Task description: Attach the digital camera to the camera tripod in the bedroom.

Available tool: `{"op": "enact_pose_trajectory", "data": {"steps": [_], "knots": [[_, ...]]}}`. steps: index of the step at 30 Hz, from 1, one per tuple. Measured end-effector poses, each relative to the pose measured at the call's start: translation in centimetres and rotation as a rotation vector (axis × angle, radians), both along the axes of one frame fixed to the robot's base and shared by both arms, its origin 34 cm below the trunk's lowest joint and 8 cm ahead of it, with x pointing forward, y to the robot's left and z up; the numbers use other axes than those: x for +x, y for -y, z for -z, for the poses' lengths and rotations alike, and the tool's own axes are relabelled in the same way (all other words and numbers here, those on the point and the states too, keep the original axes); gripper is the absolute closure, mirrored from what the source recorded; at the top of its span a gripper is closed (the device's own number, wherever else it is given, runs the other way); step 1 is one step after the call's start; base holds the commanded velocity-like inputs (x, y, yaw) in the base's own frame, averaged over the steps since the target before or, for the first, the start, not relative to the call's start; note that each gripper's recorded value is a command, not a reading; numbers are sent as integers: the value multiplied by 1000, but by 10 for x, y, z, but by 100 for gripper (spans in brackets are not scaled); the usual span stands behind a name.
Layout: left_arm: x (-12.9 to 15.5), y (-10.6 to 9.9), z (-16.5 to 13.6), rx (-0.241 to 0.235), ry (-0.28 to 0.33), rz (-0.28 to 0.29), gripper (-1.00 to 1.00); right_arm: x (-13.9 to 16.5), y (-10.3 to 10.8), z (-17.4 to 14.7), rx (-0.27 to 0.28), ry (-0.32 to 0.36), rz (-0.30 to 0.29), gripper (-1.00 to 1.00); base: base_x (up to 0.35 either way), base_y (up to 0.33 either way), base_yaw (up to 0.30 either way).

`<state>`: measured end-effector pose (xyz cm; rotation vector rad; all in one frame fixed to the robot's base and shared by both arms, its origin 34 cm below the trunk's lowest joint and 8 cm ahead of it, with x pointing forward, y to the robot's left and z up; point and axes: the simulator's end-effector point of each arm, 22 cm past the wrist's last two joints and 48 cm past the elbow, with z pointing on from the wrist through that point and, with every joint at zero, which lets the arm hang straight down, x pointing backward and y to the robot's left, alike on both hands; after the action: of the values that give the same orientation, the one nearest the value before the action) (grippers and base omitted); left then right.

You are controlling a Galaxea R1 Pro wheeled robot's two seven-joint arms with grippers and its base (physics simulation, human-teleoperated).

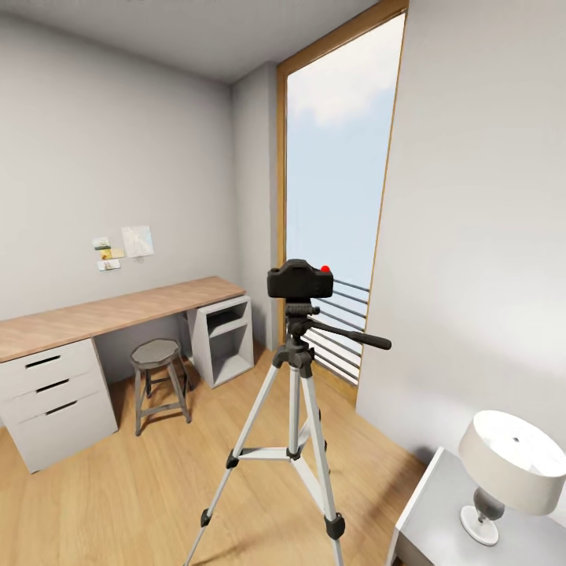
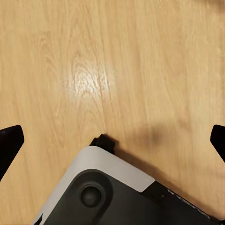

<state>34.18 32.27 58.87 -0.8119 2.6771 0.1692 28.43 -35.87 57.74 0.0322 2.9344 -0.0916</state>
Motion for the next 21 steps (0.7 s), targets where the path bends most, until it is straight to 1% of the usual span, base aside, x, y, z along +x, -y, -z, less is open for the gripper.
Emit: {"op": "enact_pose_trajectory", "data": {"steps": [15,17,18,20,21], "knots": [[0,0,0,0,0,0,-100,1,-1,0,0,5,-3,-100,0,0,0],[0,0,0,0,0,0,-100,2,-3,0,3,7,-3,-100,0,0,0],[0,0,0,0,0,0,-100,2,-5,0,6,7,-3,-100,0,0,0],[0,0,0,0,0,0,-100,3,-15,1,19,8,-3,-100,0,0,0],[0,0,0,0,0,0,-100,3,-27,3,34,8,-7,-100,0,0,0]]}}
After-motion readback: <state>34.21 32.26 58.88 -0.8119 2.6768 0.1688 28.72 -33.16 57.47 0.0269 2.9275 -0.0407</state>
